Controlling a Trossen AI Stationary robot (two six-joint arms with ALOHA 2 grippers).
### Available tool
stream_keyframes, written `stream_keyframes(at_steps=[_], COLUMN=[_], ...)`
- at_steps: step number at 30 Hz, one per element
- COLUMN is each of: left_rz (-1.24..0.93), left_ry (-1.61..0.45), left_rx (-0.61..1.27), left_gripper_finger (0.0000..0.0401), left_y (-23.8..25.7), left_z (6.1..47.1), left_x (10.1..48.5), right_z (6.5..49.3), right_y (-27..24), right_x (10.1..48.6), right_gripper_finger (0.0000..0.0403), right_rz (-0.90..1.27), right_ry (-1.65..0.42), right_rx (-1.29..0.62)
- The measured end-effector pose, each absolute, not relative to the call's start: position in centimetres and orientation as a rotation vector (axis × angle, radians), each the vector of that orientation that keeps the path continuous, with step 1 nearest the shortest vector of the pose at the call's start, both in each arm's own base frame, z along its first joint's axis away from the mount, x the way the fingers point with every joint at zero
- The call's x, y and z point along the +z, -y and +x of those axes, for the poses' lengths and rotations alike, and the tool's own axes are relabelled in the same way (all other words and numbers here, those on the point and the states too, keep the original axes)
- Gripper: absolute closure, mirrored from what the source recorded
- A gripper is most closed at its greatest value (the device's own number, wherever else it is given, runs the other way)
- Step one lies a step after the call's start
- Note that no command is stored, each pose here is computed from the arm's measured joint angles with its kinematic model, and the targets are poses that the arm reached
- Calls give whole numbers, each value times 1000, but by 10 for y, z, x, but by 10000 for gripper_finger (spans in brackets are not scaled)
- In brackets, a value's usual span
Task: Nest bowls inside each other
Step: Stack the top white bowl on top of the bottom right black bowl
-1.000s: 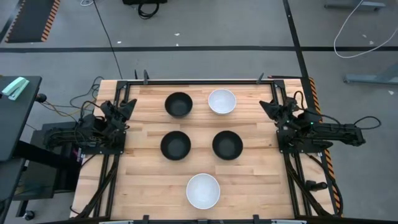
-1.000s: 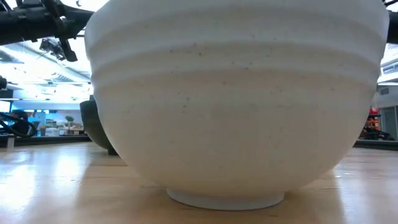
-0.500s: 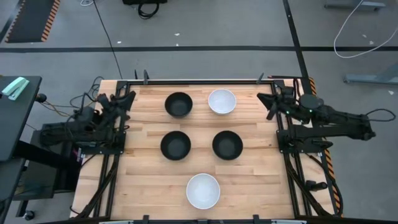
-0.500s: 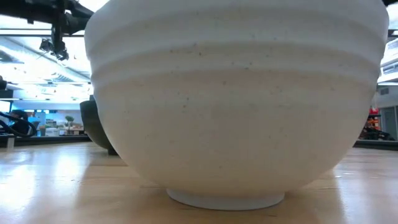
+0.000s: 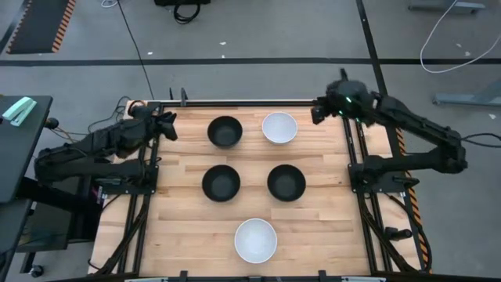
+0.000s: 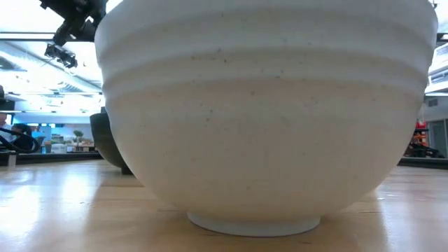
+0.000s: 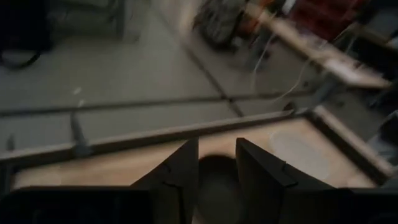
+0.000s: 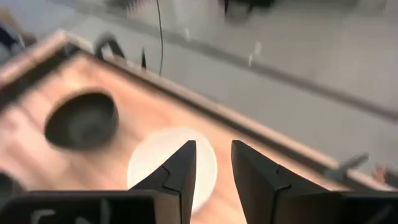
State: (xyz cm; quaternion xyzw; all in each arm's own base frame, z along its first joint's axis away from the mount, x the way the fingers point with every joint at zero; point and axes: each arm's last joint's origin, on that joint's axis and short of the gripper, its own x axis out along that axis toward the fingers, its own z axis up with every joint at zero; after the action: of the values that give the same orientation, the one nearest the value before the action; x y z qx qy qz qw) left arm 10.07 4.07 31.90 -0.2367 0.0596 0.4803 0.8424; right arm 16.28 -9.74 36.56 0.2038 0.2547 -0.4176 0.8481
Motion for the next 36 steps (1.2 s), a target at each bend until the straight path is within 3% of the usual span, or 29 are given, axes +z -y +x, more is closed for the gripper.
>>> stream_keyframes(at_steps=[7, 15, 36], left_rz=[-633, -752, -793], left_ry=[-271, -458, -725], left_rx=[962, 986, 1008], left_gripper_finger=[302, 316, 302], left_y=[-63, -100, -167], left_z=[110, 116, 146], left_x=[318, 297, 244], right_z=[191, 208, 262], right_y=[147, 183, 218], right_x=[360, 325, 229], right_gripper_finger=[294, 295, 295], right_rz=[622, 718, 773], right_ry=[-760, -1017, -1308], right_rx=[-722, -756, -727])
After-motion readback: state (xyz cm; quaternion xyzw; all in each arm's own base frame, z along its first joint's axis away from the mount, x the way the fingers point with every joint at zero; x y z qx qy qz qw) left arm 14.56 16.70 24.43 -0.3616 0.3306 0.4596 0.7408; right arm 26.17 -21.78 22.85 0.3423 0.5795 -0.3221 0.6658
